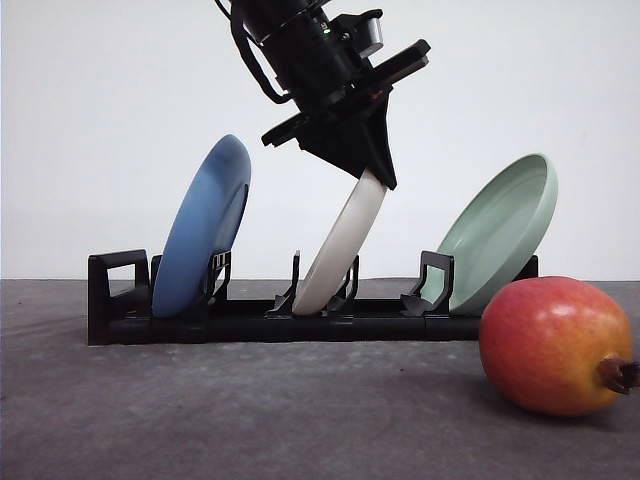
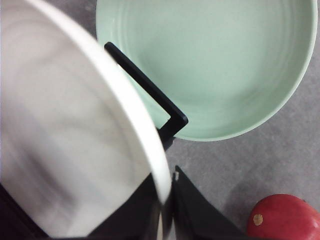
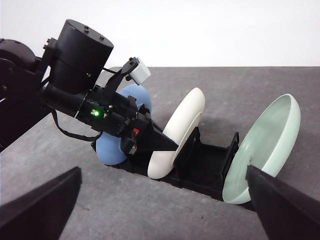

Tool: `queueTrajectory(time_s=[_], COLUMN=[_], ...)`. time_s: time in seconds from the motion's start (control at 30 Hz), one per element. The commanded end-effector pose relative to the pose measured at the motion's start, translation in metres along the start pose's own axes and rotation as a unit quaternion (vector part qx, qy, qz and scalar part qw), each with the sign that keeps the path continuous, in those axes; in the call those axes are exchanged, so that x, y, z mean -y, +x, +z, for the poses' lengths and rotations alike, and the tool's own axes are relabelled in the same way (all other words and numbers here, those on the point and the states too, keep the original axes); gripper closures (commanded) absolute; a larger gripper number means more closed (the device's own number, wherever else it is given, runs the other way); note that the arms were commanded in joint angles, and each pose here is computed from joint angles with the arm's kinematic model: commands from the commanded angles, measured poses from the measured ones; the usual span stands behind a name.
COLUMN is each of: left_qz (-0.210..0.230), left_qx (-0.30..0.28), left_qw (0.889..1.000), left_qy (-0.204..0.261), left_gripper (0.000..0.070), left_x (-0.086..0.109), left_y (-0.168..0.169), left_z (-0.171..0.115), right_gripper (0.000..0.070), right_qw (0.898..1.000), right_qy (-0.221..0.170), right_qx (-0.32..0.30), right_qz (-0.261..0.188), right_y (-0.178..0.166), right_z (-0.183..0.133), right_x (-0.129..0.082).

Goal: Place pomegranate in white plate

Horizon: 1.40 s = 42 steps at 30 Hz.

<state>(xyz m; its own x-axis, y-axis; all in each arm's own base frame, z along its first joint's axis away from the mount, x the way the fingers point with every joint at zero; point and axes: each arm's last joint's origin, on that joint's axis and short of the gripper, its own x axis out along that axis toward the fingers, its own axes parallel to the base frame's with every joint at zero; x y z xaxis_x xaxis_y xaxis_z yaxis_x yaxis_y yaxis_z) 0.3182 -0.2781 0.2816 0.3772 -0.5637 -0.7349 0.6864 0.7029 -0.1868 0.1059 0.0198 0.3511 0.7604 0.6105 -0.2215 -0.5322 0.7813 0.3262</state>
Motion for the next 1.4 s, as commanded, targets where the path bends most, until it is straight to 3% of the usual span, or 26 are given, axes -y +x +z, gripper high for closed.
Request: queueTrajectory(time_s=[0.0,0.2,0.4,0.57,0.67,0.8,0.97,1.37], left_qz=[-0.003,-0.02,-0.069,-0.097,-0.086,-0.027,0.045,0.087], left_qx=[0.013,0.051,0.048,0.008,-0.046,-0.107,-0.15,-0.197], left_qw=[1.0,0.998,0.996,0.992,0.988,0.978,0.96,0.938], left_qy=[0.006,0.004,0.029,0.081,0.119,0.175,0.233,0.27], left_gripper=[0.07,0.07,0.07,0.07,0.07,0.0699,0.07,0.07], left_x=[0.005,0.018,0.049,0.083,0.102,0.126,0.143,0.144], left_y=[-0.003,-0.049,-0.115,-0.162,-0.174,-0.167,-0.131,-0.036], left_z=[0.007,0.016,0.006,-0.019,-0.039,-0.065,-0.103,-0.185], right_gripper=[0.0029,0.0029,0.0029,0.0029,0.0029,0.0029,0.0029,0.0029], right_qw=[1.0,1.0,1.0,1.0,1.0,1.0,1.0,1.0], right_qy=[-0.001,-0.001,-0.001,-0.001,-0.001,-0.001,-0.001,0.0], right_qx=[0.007,0.007,0.008,0.008,0.008,0.008,0.008,0.007], right_qz=[0.003,0.003,0.001,0.001,0.001,0.001,0.001,0.001], right_y=[-0.002,-0.002,-0.002,-0.002,-0.002,-0.002,-0.002,-0.002], right_z=[0.005,0.005,0.005,0.005,0.005,0.005,0.005,0.005], right_x=[-0.002,-0.002,-0.002,-0.002,-0.002,-0.002,-0.002,-0.002])
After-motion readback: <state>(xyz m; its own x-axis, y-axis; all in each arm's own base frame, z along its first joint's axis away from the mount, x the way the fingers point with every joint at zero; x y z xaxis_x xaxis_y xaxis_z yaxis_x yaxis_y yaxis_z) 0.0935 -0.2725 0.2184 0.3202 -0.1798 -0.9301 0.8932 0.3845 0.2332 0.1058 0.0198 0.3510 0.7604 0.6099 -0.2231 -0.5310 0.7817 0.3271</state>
